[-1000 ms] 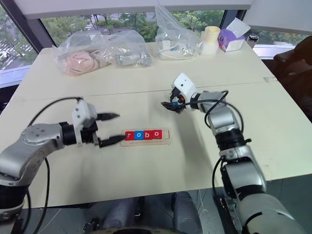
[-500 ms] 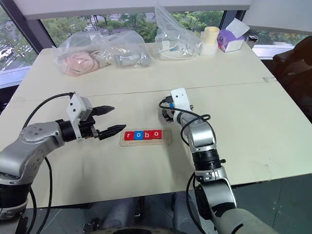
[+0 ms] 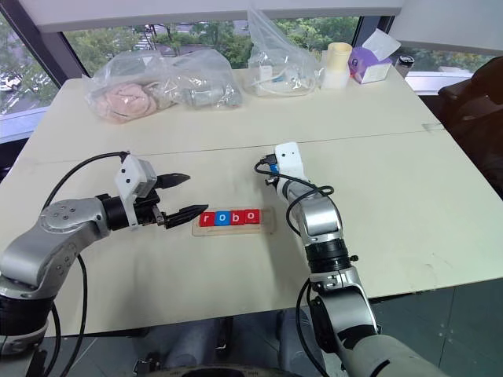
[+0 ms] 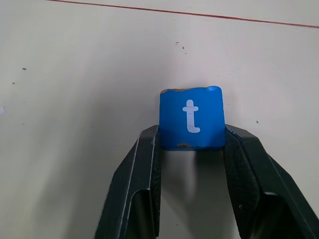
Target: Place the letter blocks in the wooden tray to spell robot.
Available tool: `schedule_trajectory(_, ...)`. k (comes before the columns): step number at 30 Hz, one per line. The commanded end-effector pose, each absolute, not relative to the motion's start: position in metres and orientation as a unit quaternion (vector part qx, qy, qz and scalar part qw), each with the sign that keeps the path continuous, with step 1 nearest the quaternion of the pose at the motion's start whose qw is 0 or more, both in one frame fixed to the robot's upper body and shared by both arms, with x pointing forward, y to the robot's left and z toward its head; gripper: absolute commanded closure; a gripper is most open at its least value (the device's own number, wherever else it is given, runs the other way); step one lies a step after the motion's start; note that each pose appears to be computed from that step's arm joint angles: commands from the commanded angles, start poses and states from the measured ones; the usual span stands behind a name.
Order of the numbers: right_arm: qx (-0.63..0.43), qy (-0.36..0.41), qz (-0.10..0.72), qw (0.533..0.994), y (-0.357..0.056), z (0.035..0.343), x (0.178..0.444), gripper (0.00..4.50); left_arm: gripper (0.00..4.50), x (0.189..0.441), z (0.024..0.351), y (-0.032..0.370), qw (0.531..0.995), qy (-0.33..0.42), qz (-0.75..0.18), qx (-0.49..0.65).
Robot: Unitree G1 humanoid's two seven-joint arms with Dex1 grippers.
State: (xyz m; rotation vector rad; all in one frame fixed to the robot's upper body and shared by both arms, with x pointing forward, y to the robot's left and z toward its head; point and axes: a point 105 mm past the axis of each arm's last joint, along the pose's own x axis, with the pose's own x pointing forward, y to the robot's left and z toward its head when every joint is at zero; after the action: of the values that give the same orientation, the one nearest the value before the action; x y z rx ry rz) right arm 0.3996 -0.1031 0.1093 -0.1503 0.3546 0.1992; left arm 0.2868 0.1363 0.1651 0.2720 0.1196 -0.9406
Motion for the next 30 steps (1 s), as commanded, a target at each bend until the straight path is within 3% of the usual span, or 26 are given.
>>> schedule_trajectory(1,-0.07,0.123,0.081,0.987,-0.124,0.145,0.384,3.37,0.0,0.275,0.166,0.124,0.865,0.047,-0.479,0.142)
schedule_trajectory(4,-0.049,0.143,0.061,0.987,-0.141,0.147,0.36,3.37,0.0,0.269,0.16,0.116,0.856,0.052,-0.495,0.141)
schedule_trajectory(10,0.117,0.24,0.021,0.963,-0.143,0.132,0.312,3.37,0.0,0.264,0.159,0.103,0.836,0.049,-0.524,0.156)
schedule_trajectory(17,0.091,0.252,0.034,0.963,-0.138,0.115,0.283,3.37,0.0,0.253,0.15,0.098,0.794,0.077,-0.577,0.175)
schedule_trajectory(23,0.098,0.285,0.03,0.953,-0.134,0.097,0.274,3.37,0.0,0.257,0.148,0.097,0.788,0.08,-0.584,0.18)
schedule_trajectory(30,0.075,0.276,0.043,0.957,-0.134,0.102,0.275,0.03,0.0,0.259,0.145,0.101,0.787,0.086,-0.583,0.185)
